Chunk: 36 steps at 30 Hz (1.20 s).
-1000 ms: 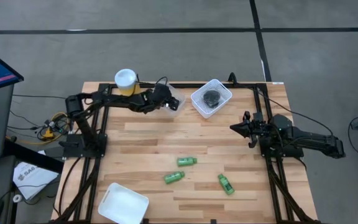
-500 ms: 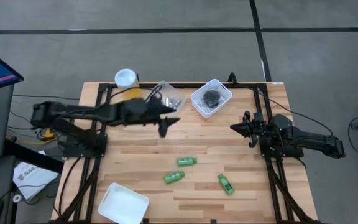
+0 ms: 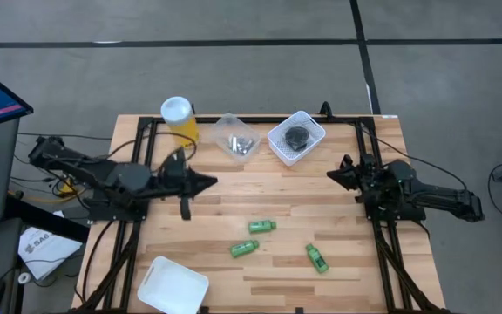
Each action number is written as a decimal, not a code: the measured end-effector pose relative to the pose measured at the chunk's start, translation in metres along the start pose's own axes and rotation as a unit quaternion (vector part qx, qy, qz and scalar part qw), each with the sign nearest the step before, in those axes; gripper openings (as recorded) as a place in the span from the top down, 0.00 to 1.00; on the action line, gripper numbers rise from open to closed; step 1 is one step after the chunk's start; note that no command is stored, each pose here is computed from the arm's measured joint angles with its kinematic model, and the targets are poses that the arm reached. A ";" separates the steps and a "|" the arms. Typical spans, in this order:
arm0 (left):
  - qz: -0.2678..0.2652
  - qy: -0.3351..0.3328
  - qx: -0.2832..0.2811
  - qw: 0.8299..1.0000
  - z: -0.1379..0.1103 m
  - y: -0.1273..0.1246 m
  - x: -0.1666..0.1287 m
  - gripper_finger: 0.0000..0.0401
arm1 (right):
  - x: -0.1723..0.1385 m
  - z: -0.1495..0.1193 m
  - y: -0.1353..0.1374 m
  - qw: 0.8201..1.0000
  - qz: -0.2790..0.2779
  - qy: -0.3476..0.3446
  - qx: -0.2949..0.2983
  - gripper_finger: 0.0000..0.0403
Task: Pick & Place Travel size toiletries
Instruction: Put the green shampoo into the bottom white bin
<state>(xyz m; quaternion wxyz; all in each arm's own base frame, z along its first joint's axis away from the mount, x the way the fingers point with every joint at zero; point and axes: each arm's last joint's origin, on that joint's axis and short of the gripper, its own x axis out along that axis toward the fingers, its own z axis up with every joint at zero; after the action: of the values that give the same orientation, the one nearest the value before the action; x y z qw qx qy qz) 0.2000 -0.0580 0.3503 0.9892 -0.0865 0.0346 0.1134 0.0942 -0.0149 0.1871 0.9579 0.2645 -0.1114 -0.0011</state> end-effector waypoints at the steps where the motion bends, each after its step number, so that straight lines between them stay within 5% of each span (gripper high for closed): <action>1: -0.002 0.009 -0.001 1.000 -0.006 -0.001 0.001 0.98 | 0.000 0.001 0.000 1.000 0.002 -0.003 0.000 1.00; 6: -0.035 0.072 0.012 0.997 -0.037 -0.013 0.023 1.00 | 0.000 0.001 0.000 1.000 0.002 -0.003 0.001 1.00; 14: -0.004 0.106 0.046 0.993 -0.084 -0.022 0.088 0.95 | 0.000 0.000 0.000 1.000 0.000 0.000 0.014 1.00; 24: -0.102 0.204 0.026 0.973 -0.116 -0.014 0.150 0.58 | 0.000 0.000 0.000 1.000 0.000 0.000 0.015 1.00; 28: -0.103 0.238 0.031 0.965 -0.138 -0.013 0.161 0.44 | 0.000 0.000 0.000 1.000 -0.001 0.002 0.015 1.00; 36: -0.077 0.279 0.048 0.956 -0.178 -0.012 0.174 0.36 | 0.000 -0.002 -0.001 1.000 -0.007 0.010 0.016 1.00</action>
<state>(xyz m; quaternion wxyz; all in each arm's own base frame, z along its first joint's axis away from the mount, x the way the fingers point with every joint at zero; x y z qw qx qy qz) 0.3631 -0.0630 0.1619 0.9489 -0.0694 0.3079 0.0060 0.0947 -0.0150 0.1847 0.9546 0.2807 -0.0996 -0.0032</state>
